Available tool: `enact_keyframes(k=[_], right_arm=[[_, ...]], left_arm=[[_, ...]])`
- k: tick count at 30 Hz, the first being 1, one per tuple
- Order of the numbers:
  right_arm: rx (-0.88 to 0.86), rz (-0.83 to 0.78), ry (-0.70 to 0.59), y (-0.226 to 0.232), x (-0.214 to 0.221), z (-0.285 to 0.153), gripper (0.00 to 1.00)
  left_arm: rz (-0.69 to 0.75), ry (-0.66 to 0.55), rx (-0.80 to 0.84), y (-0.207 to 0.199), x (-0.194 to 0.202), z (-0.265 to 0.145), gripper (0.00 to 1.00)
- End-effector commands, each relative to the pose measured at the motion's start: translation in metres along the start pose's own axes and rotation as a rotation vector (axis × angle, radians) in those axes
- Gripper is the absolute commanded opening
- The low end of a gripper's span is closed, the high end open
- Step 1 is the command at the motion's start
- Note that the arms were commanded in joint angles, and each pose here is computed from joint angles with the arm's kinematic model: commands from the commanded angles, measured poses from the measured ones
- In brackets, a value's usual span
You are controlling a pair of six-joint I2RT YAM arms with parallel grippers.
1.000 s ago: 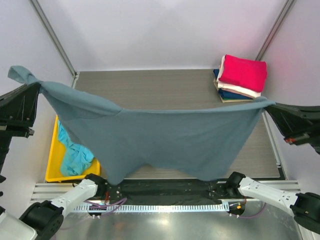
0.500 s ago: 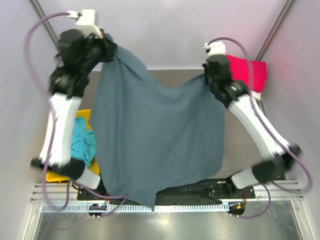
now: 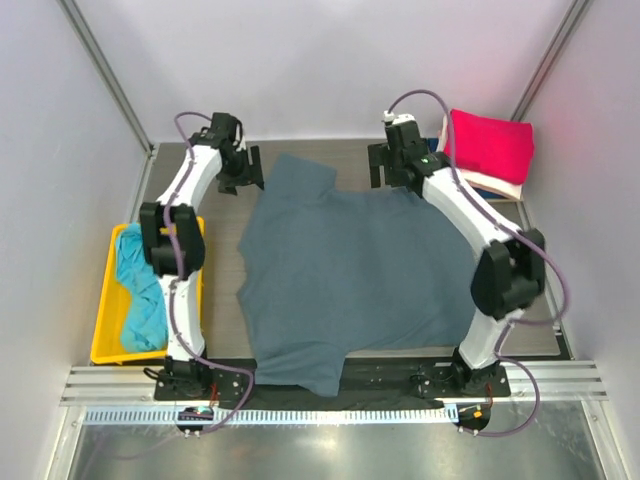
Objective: Fold and stack the t-shirts
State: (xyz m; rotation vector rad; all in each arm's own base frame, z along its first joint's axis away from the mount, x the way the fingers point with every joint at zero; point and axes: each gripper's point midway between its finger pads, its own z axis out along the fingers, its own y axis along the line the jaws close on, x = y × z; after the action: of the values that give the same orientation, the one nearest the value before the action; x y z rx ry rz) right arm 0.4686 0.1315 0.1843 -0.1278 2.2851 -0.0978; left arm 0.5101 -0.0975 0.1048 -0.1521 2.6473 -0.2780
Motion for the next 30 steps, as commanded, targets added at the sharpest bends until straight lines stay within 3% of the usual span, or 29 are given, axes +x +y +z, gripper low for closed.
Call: enact_keyframes(k=[1, 3, 4, 8, 13, 21, 25, 30], right_arm=[[-0.111, 0.126, -0.093, 0.008, -0.011, -0.047, 0.93], [-0.142, 0.155, -0.037, 0.014, 0.021, -0.045, 0.93], [-0.160, 0.168, -0.035, 0.014, 0.026, -0.050, 0.93], [-0.204, 0.196, 0.057, 0.026, 0.068, -0.039, 0.93], [-0.198, 0.201, 0.137, 0.031, 0.095, -0.025, 0.92], [-0.181, 0.176, 0.241, 0.045, 0.114, 0.024, 0.92], [-0.199, 0.166, 0.302, 0.058, 0.127, 0.052, 0.92], [-0.220, 0.155, 0.322, 0.074, 0.123, 0.088, 0.92]], left_arm=[[-0.002, -0.278, 0.091, -0.034, -0.033, -0.115, 0.78], [-0.006, -0.315, 0.117, -0.045, -0.019, -0.133, 0.78], [-0.017, -0.254, 0.097, -0.039, 0.009, -0.116, 0.78], [-0.052, -0.192, 0.134, -0.059, 0.057, -0.097, 0.77], [-0.071, -0.102, 0.144, -0.080, 0.091, -0.056, 0.75], [-0.073, -0.013, 0.081, -0.081, 0.101, 0.007, 0.74], [-0.077, 0.049, -0.100, -0.045, 0.105, 0.048, 0.73], [-0.143, 0.064, -0.193, -0.005, 0.093, 0.068, 0.73]])
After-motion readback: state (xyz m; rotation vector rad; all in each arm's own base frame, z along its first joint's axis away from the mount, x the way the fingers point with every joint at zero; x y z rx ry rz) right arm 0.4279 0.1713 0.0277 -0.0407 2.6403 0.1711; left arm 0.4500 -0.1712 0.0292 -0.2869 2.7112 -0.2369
